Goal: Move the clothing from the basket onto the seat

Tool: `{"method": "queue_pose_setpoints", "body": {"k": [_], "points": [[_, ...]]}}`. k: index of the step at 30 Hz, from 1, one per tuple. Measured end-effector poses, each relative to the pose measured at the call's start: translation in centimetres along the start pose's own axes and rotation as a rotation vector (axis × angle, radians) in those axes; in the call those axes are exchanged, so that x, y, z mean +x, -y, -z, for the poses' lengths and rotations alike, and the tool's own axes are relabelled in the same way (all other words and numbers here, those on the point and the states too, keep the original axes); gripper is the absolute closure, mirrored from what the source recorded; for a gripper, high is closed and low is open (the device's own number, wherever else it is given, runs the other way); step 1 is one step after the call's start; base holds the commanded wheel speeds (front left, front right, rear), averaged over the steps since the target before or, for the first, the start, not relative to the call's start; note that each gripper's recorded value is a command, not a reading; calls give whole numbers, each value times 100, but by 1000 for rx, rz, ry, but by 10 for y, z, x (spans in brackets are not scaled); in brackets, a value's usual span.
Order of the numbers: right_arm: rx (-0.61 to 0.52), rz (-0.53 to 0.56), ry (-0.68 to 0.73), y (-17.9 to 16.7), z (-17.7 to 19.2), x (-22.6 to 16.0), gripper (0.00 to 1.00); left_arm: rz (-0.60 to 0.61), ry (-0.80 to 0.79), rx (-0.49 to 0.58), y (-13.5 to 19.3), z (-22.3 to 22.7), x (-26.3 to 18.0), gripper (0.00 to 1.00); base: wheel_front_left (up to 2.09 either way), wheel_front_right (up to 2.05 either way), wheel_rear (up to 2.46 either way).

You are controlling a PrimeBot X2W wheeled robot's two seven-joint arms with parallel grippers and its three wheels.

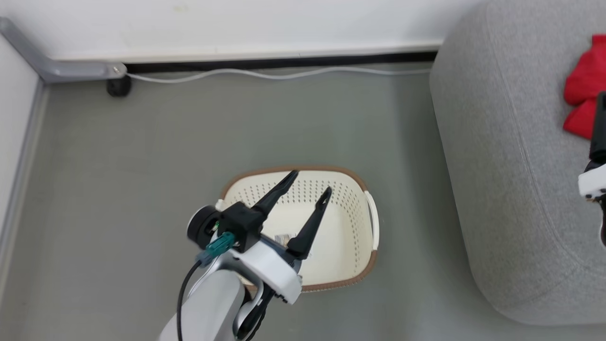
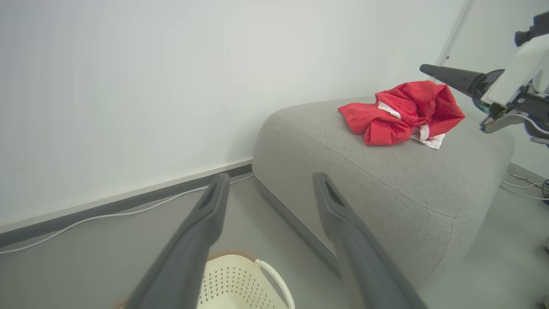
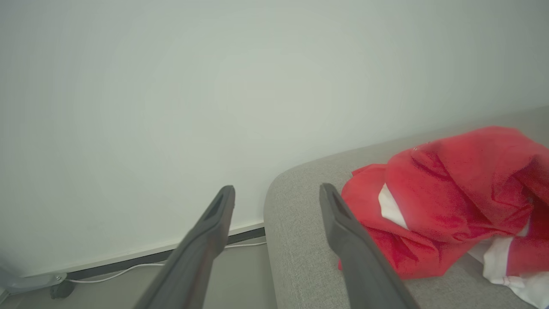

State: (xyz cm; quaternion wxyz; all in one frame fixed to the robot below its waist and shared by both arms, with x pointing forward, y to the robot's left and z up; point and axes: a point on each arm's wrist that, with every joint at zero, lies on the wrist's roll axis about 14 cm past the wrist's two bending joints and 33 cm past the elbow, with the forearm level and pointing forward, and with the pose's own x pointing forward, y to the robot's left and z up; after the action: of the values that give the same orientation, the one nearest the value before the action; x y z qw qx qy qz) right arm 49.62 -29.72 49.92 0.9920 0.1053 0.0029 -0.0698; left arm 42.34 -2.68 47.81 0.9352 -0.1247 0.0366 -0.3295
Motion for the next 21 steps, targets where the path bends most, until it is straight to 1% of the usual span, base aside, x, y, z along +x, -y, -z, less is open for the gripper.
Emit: {"method": "queue_pose_setpoints", "body": {"k": [4, 9, 14, 21], "points": [[-18, -79, 27, -27, -10, -8, 0, -87, 22, 4, -16, -9, -21, 0, 0, 0, 0], [-50, -168, 45, -59, -14, -20, 0, -207, 55, 29, -42, -23, -50, 0, 0, 0, 0], [-36, -207, 53, -78, -13, -34, 0, -328, 86, 55, -68, -34, -80, 0, 0, 0, 0], [-38, -282, 74, -106, -14, -61, 0, -468, 110, 84, -93, -40, -124, 0, 0, 0, 0]]}}
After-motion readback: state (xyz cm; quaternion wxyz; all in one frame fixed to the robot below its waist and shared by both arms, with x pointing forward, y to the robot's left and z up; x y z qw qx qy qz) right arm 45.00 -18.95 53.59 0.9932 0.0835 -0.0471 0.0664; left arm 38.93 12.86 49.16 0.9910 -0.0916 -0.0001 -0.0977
